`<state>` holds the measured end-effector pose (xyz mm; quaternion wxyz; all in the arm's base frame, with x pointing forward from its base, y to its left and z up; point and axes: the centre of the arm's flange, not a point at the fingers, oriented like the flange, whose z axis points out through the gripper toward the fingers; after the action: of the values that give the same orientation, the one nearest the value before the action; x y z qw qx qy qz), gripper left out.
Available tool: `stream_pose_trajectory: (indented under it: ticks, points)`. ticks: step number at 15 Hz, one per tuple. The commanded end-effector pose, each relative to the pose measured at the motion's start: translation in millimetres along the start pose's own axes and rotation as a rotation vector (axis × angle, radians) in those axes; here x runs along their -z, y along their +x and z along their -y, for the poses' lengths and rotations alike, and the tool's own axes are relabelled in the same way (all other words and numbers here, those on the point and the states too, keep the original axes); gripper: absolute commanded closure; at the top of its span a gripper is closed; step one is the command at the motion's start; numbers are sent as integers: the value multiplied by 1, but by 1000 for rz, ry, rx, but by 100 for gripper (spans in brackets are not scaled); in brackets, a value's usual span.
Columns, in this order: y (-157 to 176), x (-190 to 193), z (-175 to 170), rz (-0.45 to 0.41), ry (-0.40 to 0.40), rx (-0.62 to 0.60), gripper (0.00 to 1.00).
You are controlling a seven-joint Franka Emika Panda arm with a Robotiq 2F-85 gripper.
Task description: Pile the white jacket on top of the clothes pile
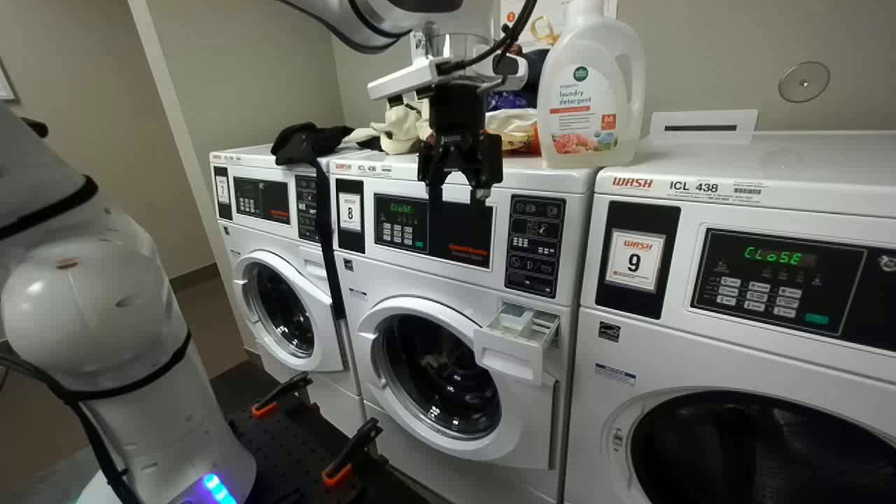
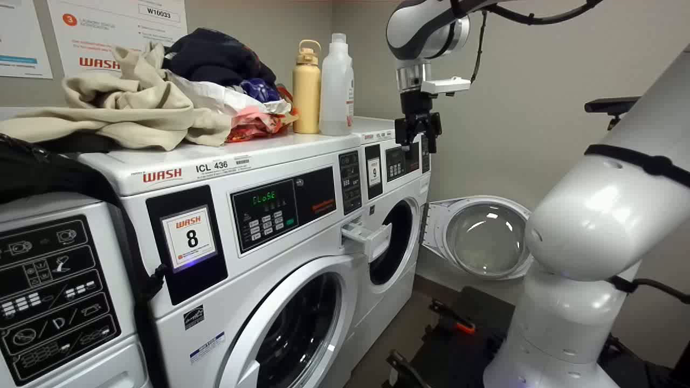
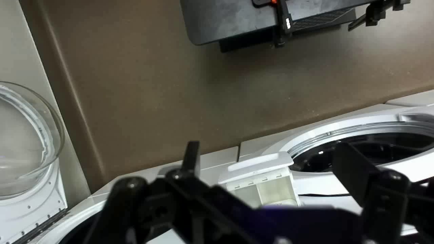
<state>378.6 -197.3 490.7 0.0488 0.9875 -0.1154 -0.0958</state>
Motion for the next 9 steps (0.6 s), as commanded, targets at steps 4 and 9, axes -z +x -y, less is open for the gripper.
stream_pose_trajectory:
  ticks: [4,9]
  points:
    - [22,3,5,-11,-11,45,0]
    - [102,30,48,-72,-64,276,0]
